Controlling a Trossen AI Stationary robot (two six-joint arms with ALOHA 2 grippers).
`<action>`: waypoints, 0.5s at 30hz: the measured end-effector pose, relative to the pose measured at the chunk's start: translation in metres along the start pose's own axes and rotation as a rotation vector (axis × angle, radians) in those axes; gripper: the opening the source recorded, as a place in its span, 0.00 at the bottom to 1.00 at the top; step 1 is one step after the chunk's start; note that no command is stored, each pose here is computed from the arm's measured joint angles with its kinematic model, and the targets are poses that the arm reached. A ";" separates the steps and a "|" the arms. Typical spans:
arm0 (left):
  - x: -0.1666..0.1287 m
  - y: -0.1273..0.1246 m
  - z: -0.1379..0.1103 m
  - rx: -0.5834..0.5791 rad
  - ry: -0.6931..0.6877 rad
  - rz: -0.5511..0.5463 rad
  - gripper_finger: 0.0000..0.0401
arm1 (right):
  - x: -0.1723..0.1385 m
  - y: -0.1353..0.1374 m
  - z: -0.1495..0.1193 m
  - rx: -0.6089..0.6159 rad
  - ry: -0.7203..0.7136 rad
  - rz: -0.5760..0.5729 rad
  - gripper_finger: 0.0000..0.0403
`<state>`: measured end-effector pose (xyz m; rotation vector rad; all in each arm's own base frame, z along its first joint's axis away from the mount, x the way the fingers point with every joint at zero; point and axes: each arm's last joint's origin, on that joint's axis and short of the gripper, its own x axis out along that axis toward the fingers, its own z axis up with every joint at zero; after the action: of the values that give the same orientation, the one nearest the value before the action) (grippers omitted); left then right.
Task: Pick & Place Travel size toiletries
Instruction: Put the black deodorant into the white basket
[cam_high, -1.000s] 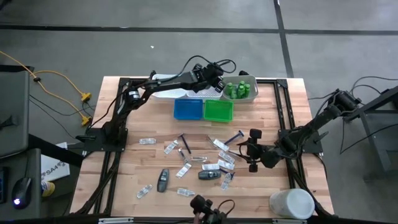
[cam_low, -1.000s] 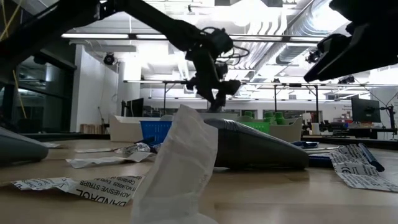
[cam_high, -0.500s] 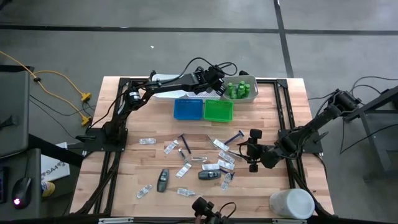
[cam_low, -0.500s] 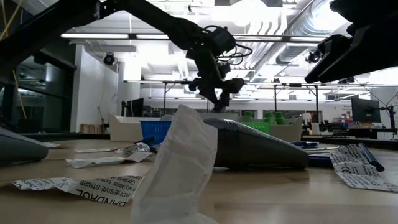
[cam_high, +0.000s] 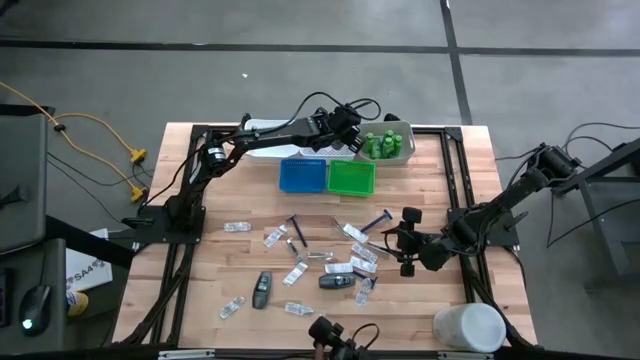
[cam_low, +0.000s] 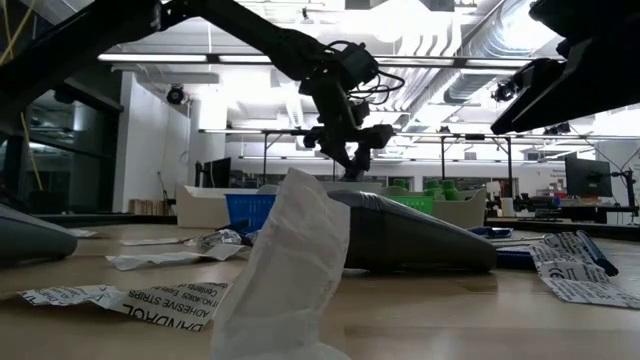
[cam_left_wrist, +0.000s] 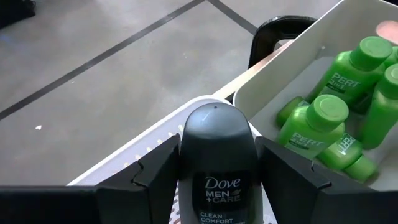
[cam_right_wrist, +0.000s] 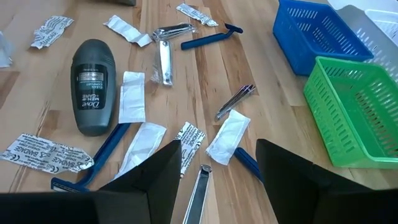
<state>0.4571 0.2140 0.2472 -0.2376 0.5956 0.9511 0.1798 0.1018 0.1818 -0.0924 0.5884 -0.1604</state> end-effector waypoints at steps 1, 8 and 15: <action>0.000 0.000 0.000 0.000 0.000 0.000 0.49 | 0.000 0.000 0.000 0.002 0.000 0.000 0.50; 0.000 0.000 0.000 0.009 -0.001 0.000 0.49 | 0.000 0.000 0.000 0.008 0.000 0.000 0.50; 0.000 -0.001 0.001 0.075 0.000 -0.029 0.60 | 0.000 0.001 0.000 0.056 0.002 0.008 0.50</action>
<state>0.4579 0.2138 0.2479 -0.1782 0.6252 0.8993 0.1795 0.1026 0.1818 -0.0354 0.5853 -0.1691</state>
